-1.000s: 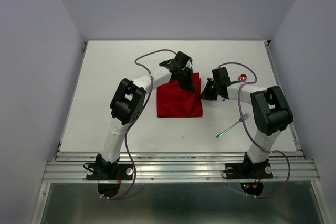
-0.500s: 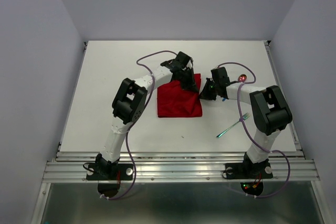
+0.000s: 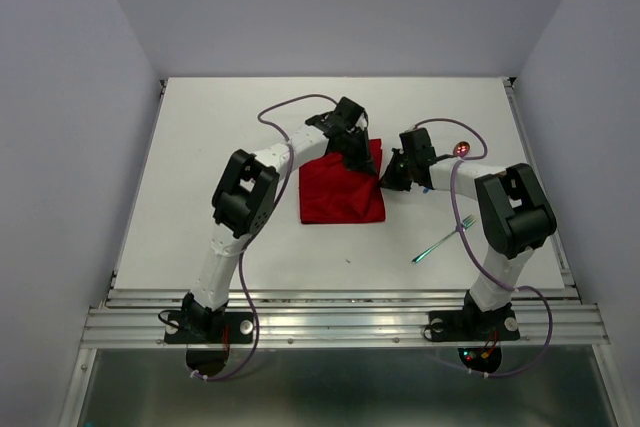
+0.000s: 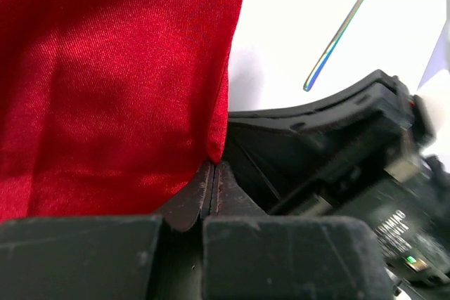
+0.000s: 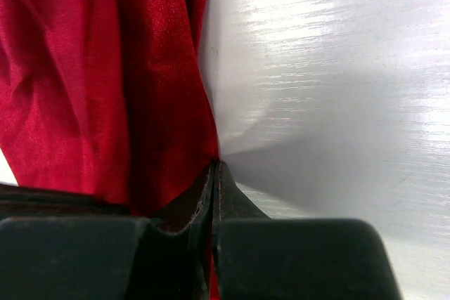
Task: Fold the napkin into a case and place the utensils inside
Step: Fold the rectangle-folded napkin at the center of the board.
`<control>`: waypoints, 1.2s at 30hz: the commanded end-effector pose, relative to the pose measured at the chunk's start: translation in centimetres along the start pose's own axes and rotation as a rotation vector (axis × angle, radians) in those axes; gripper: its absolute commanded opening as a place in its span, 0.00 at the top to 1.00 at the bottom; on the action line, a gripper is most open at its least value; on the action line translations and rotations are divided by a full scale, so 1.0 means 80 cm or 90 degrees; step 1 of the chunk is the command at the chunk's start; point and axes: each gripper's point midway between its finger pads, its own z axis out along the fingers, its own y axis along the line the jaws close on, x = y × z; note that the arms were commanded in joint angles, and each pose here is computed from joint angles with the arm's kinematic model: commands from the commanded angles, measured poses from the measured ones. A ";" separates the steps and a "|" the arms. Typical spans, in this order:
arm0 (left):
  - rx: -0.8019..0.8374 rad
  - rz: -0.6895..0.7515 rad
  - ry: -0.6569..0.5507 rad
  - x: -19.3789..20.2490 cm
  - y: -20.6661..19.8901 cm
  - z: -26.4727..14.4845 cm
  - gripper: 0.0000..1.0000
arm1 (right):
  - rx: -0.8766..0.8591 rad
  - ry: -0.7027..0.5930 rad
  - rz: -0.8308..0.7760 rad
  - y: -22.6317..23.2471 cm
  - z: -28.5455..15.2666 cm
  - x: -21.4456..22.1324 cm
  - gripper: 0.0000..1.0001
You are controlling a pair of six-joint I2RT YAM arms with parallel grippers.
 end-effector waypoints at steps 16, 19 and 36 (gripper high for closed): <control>0.065 0.042 -0.043 -0.011 -0.066 -0.068 1.00 | 0.064 0.007 -0.003 -0.027 -0.001 0.013 0.99; 0.070 0.035 -0.030 -0.007 -0.062 -0.057 1.00 | 0.063 0.007 -0.004 -0.027 -0.003 0.013 0.99; 0.060 0.010 -0.013 -0.003 -0.051 -0.024 1.00 | 0.058 0.004 0.000 -0.025 -0.007 0.013 0.99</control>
